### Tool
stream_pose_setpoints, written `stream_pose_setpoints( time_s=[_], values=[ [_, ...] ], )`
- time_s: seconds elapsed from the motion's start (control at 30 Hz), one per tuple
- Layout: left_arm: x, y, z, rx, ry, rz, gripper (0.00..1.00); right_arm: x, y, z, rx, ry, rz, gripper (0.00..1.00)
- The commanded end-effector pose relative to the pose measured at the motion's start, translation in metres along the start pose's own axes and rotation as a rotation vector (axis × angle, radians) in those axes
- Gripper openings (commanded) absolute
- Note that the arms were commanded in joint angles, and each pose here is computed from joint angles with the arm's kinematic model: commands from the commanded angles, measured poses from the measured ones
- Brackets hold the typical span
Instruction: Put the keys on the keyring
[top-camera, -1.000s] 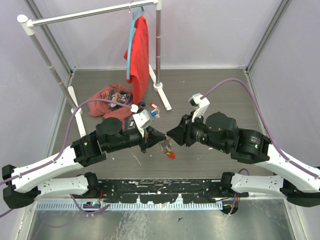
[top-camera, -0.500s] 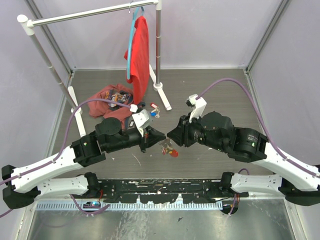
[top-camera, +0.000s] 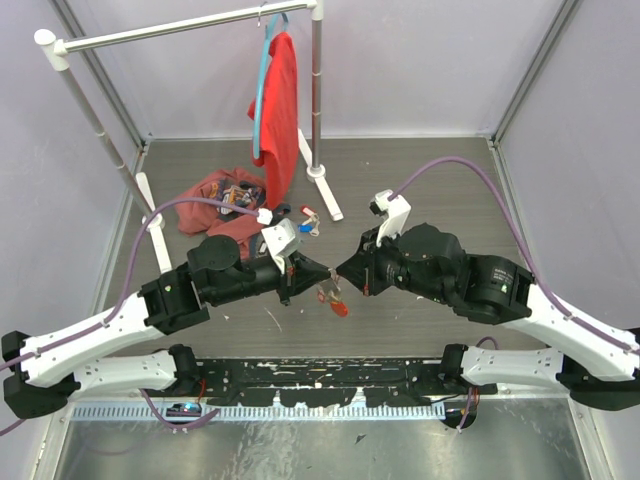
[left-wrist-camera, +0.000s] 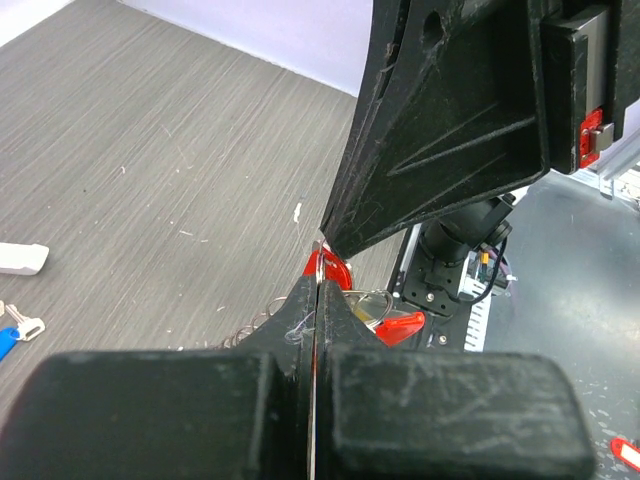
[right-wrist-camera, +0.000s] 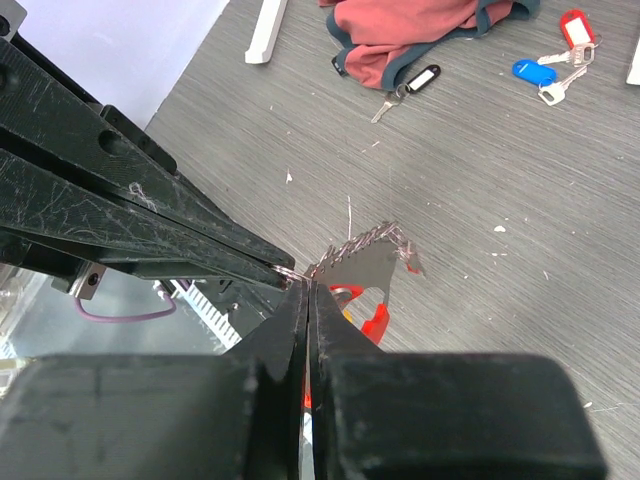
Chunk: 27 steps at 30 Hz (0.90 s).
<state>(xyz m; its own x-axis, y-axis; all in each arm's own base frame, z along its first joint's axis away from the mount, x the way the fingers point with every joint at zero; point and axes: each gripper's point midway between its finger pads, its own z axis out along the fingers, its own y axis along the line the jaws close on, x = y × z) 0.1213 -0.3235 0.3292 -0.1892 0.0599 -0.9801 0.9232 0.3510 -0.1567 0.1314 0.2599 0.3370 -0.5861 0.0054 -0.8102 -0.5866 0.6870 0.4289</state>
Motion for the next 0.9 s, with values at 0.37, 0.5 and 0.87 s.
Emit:
stream_pose_setpoints(
  time_s=[0.37, 0.5, 0.87],
  values=[
    [-0.039, -0.013, -0.014, 0.059, -0.149, 0.023, 0.00, -0.014, -0.003, -0.012, 0.007, -0.080, 0.047, 0.01],
    [-0.043, -0.014, -0.017, 0.063, -0.171, 0.026, 0.00, -0.011, -0.005, -0.012, 0.012, -0.076, 0.061, 0.01],
    [-0.052, -0.019, -0.021, 0.088, -0.230, 0.028, 0.00, -0.005, -0.007, -0.011, -0.004, -0.098, 0.125, 0.07]
  ],
)
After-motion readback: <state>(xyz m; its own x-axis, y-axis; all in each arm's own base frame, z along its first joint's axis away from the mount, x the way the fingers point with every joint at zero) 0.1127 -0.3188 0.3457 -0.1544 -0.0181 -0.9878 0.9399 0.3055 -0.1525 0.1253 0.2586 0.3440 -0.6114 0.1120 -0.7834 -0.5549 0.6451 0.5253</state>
